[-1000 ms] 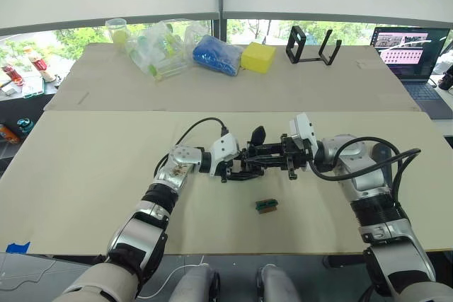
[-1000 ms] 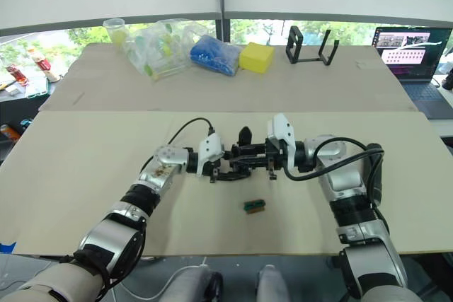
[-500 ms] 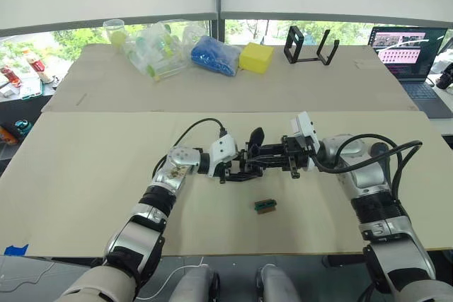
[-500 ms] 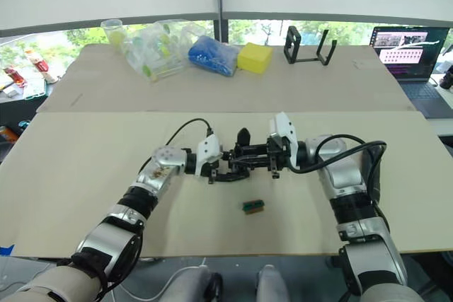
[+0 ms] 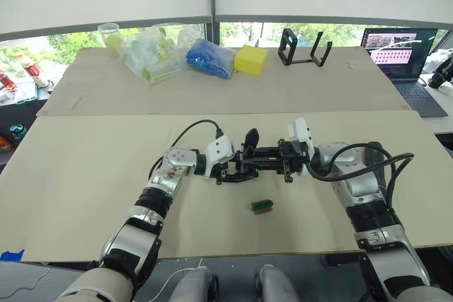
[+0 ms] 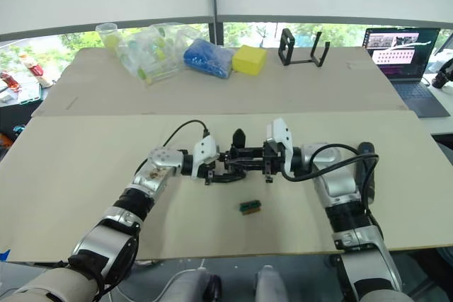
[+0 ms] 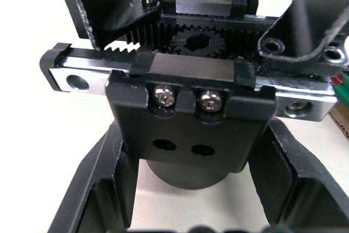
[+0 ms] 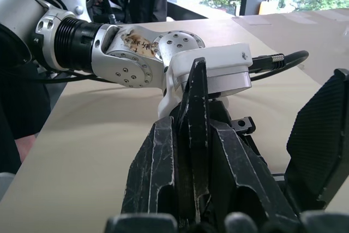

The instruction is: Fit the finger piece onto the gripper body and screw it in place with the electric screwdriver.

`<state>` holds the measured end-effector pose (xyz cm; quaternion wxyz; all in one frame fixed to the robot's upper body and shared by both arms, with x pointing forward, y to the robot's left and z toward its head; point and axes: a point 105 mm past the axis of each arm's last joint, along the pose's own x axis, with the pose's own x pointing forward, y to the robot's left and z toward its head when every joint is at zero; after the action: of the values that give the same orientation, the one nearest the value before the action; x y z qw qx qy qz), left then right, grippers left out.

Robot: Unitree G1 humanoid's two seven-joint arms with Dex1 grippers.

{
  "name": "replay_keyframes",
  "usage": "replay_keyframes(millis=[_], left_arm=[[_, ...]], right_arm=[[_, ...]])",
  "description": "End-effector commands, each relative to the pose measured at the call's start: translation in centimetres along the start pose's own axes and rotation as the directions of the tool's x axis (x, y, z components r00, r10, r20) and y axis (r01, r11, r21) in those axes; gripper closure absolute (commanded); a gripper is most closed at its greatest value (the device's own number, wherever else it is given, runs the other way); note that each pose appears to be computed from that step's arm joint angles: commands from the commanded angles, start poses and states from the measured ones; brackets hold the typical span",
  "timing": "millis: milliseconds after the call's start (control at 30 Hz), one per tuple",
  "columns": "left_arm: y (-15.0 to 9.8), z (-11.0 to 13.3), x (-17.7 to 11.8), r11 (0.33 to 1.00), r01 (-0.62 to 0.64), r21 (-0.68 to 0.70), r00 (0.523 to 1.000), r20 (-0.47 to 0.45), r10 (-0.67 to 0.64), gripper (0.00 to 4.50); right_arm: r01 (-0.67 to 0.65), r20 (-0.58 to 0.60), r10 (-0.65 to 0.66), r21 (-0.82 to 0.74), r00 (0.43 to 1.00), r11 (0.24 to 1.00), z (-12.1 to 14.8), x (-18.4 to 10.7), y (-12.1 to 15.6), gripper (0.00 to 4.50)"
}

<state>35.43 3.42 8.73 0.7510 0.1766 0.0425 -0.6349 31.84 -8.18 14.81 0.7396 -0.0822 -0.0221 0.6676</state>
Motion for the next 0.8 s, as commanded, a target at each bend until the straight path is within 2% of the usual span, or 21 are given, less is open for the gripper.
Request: replay_keyframes(millis=[33, 233, 500, 667, 800], left_arm=[[-0.1, 0.9, 0.2, 1.0, 0.01, 0.026, 1.0, 0.024, -0.011, 2.2], [-0.2, 0.9, 0.4, 1.0, 0.009, 0.02, 1.0, 0.029, -0.009, 2.2], [-0.1, 0.9, 0.2, 1.0, -0.001, 0.018, 0.999, 0.032, 0.001, 2.2], [0.1, 0.9, 0.1, 1.0, -0.013, 0.014, 0.999, 0.03, 0.013, 2.2], [0.0, 0.9, 0.1, 1.0, -0.013, 0.013, 0.999, 0.03, 0.013, 2.2]], right_arm=[[-0.029, -0.124, 0.043, 0.114, 0.991, 0.993, -4.0, 0.7, 1.1, 4.15], [-0.108, -0.21, 0.146, 0.183, 0.967, 0.977, -5.3, 0.2, 1.8, 4.15], [0.039, -0.186, -0.027, 0.057, 0.982, 0.998, -5.6, -0.3, -0.2, 4.15], [-0.034, -0.23, 0.054, 0.09, 0.972, 0.995, -6.5, -1.3, 1.4, 4.15], [-0.092, -0.291, 0.152, 0.211, 0.944, 0.973, -7.6, -1.7, 2.2, 4.15]])
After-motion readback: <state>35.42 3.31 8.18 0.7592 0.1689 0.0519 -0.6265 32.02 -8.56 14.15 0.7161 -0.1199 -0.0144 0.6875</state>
